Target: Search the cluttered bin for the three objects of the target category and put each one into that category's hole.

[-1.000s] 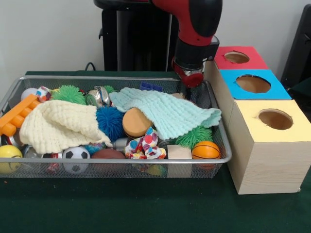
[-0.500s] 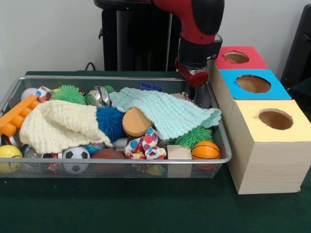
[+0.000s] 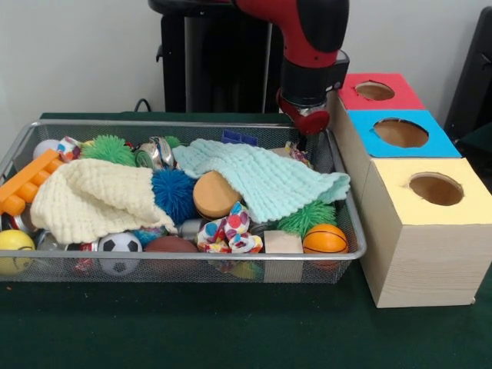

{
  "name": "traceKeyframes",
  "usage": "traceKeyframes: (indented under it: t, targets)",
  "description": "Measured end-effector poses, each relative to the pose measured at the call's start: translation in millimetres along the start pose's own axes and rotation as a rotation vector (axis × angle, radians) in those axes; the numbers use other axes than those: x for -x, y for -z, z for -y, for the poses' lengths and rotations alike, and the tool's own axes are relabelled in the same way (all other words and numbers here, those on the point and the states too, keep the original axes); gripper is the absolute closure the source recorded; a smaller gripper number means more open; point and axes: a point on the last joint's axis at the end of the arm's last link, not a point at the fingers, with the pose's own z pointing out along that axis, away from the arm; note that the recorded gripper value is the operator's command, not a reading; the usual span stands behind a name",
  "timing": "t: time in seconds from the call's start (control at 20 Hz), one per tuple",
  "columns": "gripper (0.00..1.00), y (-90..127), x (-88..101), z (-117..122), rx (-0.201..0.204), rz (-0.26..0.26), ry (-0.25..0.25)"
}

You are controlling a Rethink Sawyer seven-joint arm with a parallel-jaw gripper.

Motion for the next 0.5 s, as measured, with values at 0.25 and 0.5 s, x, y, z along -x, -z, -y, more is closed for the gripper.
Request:
traceKeyframes:
  t: [0.25, 0.5]
  targets:
    - [1.00, -1, -11.9, 1, 0.028, 0.112, 0.074]
    - [1.00, 2, -17.2, 4, 0.040, 0.177, 0.120]
